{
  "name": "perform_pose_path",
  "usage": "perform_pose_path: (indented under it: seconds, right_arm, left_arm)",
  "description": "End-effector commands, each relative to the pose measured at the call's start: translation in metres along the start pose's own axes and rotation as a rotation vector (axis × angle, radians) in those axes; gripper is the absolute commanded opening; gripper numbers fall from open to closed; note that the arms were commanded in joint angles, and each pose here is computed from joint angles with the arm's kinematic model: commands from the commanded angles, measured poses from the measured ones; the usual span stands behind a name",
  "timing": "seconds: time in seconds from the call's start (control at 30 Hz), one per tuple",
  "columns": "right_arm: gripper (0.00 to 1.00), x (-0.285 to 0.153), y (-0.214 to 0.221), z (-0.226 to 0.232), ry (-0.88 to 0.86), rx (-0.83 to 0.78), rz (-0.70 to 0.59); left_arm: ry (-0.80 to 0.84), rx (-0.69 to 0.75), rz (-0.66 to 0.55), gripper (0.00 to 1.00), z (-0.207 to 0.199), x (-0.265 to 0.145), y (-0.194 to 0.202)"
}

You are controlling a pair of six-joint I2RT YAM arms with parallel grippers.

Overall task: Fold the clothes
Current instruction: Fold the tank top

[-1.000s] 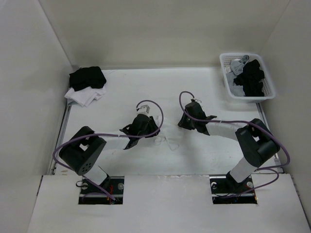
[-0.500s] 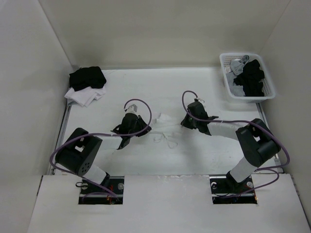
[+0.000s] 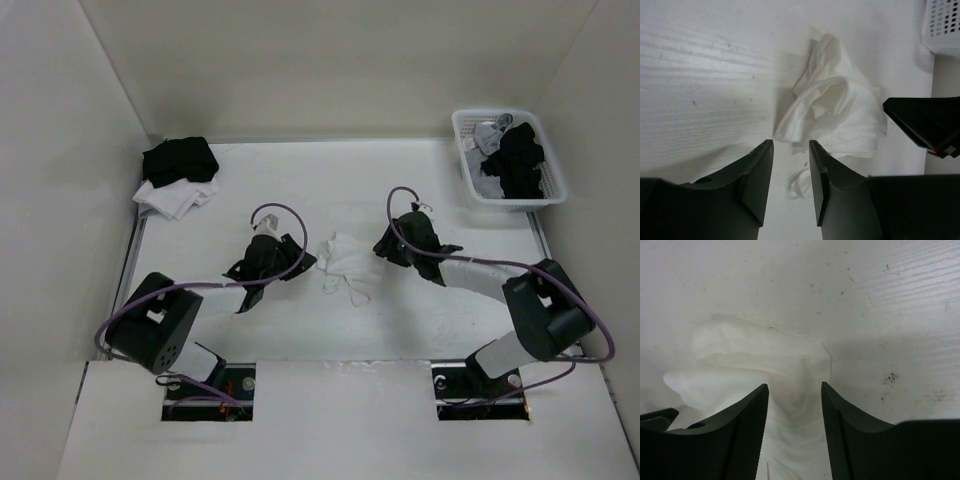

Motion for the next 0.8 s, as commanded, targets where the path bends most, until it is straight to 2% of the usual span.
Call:
perform_pose_path:
  seconds: [0.0,0.17,0.3,0.37,0.57,0.67,0.77]
  right_arm:
    - [0.52,-0.024,-0.017,0.006,-0.046,0.003,-0.091]
    - [0.57,-0.046,-0.007,-0.004,-0.050,0.031,-0.103]
    - [0.39,-0.050,0.013,-0.008,-0.053,0.036,-0.058]
    - [0.35,-0.049,0.023,-0.009,-0.052,0.029,-0.032]
    - [0.43,-0.050,0.038,0.000,-0.084,-0.003,0.016]
    - [0.40,-0.046,0.046,0.002,-0.088,-0.014,0.043]
    - [0.27,-0.037,0.055,-0.002,-0.066,-0.024,0.088]
  left_arm:
    - [0.068,0.096,-0.149,0.35,-0.037,-0.012,-0.024]
    - [0.049,0.293,-0.176,0.39,-0.078,-0.001,-0.026]
    - [-0.015,0.366,-0.143,0.40,-0.080,0.025,-0.028]
    - [-0.037,0.372,-0.126,0.40,-0.076,0.037,-0.027]
    - [-0.051,0.353,-0.085,0.38,-0.070,0.065,-0.026]
    - [-0.033,0.335,-0.075,0.32,-0.070,0.072,-0.028]
    - [-0.048,0.293,-0.085,0.19,-0.064,0.078,-0.034]
Point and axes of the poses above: each gripper's point midway between its finger pads, its own x axis out along the fingers, its own z axis along the line the jaws close on, y = z × x, the point moved 7 cm from there along -x, back along the fingers, and after that the axes turned 4 degrees about -x, right-handed, at the moved point
